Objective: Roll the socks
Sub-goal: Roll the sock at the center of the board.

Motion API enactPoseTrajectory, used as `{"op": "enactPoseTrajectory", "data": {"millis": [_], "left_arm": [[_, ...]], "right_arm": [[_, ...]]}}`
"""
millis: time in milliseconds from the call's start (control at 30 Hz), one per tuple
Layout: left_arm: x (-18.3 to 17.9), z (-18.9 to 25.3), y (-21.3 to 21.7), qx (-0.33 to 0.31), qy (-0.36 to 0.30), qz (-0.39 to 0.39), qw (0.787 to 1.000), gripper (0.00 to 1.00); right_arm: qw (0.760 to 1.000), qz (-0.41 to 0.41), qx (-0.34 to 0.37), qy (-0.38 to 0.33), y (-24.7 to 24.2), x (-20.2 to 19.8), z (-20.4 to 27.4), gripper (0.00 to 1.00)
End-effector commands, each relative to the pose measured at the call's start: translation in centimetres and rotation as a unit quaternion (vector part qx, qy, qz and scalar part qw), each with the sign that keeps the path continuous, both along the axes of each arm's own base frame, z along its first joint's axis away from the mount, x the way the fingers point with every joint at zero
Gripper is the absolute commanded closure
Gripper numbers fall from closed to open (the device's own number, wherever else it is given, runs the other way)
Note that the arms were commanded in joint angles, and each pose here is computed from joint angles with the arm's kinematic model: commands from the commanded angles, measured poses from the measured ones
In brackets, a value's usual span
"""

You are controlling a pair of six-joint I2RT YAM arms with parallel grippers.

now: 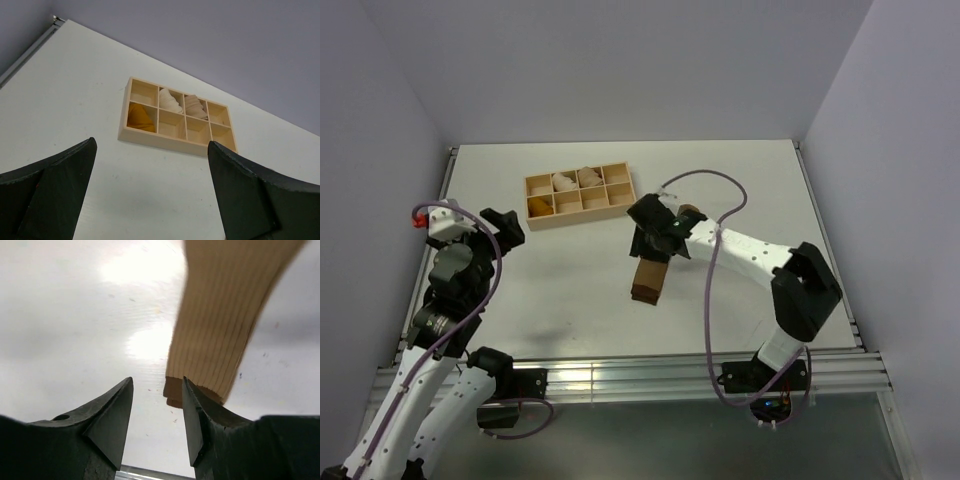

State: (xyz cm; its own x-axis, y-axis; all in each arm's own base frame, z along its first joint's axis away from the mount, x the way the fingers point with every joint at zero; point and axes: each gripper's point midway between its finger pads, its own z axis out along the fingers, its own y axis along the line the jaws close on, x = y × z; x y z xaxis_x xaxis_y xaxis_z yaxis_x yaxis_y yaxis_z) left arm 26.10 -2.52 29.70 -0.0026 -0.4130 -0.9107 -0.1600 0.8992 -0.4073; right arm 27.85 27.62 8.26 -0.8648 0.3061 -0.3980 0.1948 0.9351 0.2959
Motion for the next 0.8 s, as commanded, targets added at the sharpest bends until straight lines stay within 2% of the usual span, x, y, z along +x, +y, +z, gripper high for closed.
{"op": "enactPoseTrajectory", "data": {"millis": [0,67,133,233,400,633,767], "left_arm": [[0.5,-0.2,-1.4,0.008,0.012,-0.036,0.999,0.0],[0.9,-0.6,-2.1,0.007,0.026,-0.05,0.998,0.01],[1.3,-1.1,-3.2,0.006,0.041,-0.074,0.996,0.0],[1.7,-1.9,-4.0,0.002,0.065,-0.087,0.994,0.0],[2.3,-3.5,-5.6,-0.012,0.101,-0.116,0.988,0.01],[2.2,-5.9,-7.4,-0.034,0.146,-0.152,0.977,0.0],[2.1,-6.9,-6.7,-0.023,0.162,-0.135,0.977,0.01]], "right_arm": [[0.987,0.104,-0.047,-0.115,-0.9,1.8,6.2,0.48],[0.972,0.181,-0.064,-0.132,-0.8,1.1,5.7,0.47],[0.945,0.279,-0.096,-0.139,-1.5,-0.4,4.1,0.47],[0.916,0.352,-0.125,-0.146,-2.7,-2.6,1.9,0.46],[0.892,0.403,-0.134,-0.153,-3.0,-4.5,-0.2,0.45],[0.882,0.414,-0.15,-0.169,-0.1,-2.5,-1.5,0.52],[0.874,0.426,-0.155,-0.175,1.3,-1.9,-2.3,0.54]]}}
